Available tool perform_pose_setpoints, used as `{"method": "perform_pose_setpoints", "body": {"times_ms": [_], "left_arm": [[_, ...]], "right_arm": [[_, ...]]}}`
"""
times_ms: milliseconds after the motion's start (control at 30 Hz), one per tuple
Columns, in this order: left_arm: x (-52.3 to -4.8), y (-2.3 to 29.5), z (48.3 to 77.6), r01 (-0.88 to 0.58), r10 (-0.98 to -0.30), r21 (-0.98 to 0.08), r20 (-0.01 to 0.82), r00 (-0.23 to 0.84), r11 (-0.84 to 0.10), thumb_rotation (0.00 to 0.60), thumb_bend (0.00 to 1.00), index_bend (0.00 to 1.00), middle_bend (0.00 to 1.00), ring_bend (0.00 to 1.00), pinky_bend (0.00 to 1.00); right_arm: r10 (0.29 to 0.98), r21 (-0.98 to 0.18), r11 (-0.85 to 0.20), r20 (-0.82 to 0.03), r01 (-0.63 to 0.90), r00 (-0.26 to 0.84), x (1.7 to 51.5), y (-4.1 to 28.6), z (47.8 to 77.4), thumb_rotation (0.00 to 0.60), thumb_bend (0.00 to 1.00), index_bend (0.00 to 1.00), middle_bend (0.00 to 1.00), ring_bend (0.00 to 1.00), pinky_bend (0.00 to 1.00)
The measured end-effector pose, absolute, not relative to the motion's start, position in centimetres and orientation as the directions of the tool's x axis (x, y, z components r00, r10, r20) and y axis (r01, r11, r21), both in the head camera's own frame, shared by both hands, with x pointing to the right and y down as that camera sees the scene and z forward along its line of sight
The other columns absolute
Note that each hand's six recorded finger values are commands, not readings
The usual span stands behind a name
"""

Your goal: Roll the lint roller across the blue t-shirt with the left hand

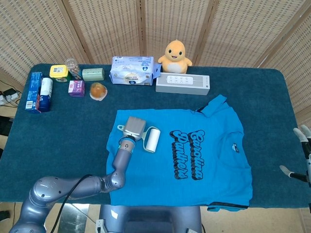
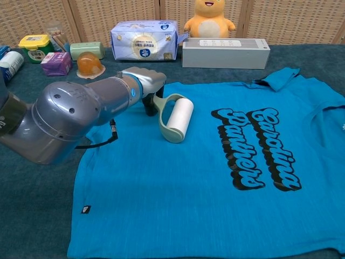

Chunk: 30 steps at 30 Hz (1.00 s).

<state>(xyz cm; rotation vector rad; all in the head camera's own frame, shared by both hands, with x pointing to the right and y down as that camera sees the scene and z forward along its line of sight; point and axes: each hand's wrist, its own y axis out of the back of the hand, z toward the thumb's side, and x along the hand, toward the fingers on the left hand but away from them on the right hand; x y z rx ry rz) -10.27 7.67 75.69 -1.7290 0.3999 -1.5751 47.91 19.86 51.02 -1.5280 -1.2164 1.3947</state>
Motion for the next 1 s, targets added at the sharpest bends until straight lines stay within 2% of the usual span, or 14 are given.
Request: {"method": "perform_pose_setpoints", "body": {"times_ms": [1000], "left_arm": [[-19.9,6.2,76.0,0.231,-0.688,-0.678,0.724,0.047,-0.697,0.600,1.00,1.00,1.00,1.00,1.00]], "right_arm": [[0.951,-0.940,-0.301,-0.308,0.160,-0.020,47.5,20.0,51.3,0.600,0.00,0.03,0.00,0.00,0.00]]}}
